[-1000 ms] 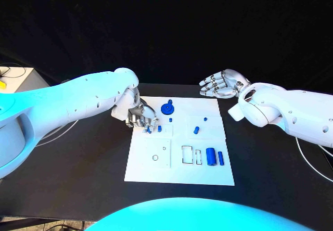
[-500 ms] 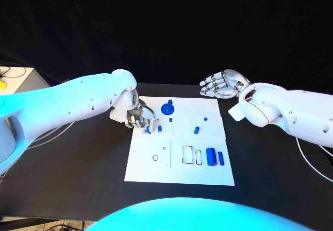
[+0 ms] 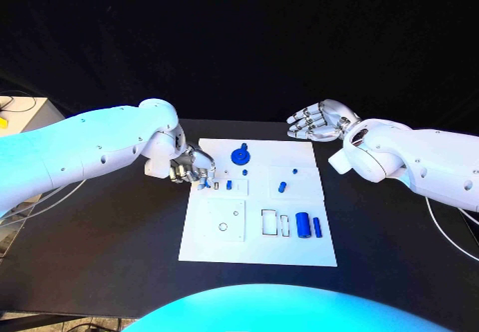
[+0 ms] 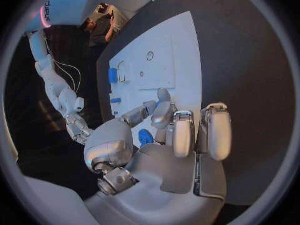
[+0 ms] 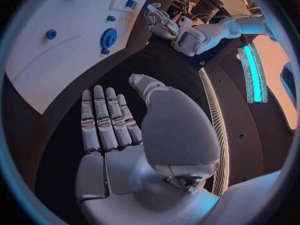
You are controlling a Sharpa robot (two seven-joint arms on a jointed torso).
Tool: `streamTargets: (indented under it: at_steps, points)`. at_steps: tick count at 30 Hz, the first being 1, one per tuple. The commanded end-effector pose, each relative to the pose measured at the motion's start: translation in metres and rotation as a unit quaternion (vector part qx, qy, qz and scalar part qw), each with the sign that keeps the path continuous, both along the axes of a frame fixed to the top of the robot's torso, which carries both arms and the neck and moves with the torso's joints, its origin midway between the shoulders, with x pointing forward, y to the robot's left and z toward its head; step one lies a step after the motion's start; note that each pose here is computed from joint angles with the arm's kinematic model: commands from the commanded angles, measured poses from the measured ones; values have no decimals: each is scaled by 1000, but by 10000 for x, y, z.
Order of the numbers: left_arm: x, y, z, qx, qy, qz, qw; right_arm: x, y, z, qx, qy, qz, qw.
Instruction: Assemble the parts on the task board
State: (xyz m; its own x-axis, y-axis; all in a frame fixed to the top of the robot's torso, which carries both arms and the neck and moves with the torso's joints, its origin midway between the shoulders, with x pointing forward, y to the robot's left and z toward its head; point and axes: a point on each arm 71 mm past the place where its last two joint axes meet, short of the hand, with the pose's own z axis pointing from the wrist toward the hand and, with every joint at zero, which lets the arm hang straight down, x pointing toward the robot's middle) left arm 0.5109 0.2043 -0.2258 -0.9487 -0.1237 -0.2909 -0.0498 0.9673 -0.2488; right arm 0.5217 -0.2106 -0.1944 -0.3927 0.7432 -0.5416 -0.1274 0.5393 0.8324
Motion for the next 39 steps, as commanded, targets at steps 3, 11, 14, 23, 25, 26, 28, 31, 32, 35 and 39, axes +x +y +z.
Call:
streamTargets:
  at_steps: [3,11,14,23,25,26,28,31,32,35,39]
  points:
    - [15,23,52,-25,-56,37,997,-11,5,-5,0,1,9,1000]
    - [-54,32,3,-48,-61,41,996,-11,-7,-11,0,1,8,1000]
    - [-61,17,-29,-45,-46,31,997,-11,-4,-15,0,1,8,1000]
    - [-3,-39,-93,-32,-21,19,999,-12,4,-19,0,1,9,1000]
    - [17,-54,-100,-29,-20,16,999,-12,6,-19,0,2,9,1000]
    - [26,-61,-103,-28,-18,14,999,-12,6,-20,0,2,9,1000]
    - [36,-79,-110,-24,-11,6,1000,-13,8,-20,0,2,10,1000]
    - [36,-104,-120,-17,2,-7,1000,-13,10,-20,0,2,10,1000]
    - [36,-113,-123,-15,6,-12,1000,-13,9,-20,0,2,10,1000]
    - [42,-138,-130,-8,15,-25,1000,-13,9,-20,0,2,10,1000]
    - [49,-161,-136,-1,26,-37,999,-12,14,-21,0,2,10,1000]
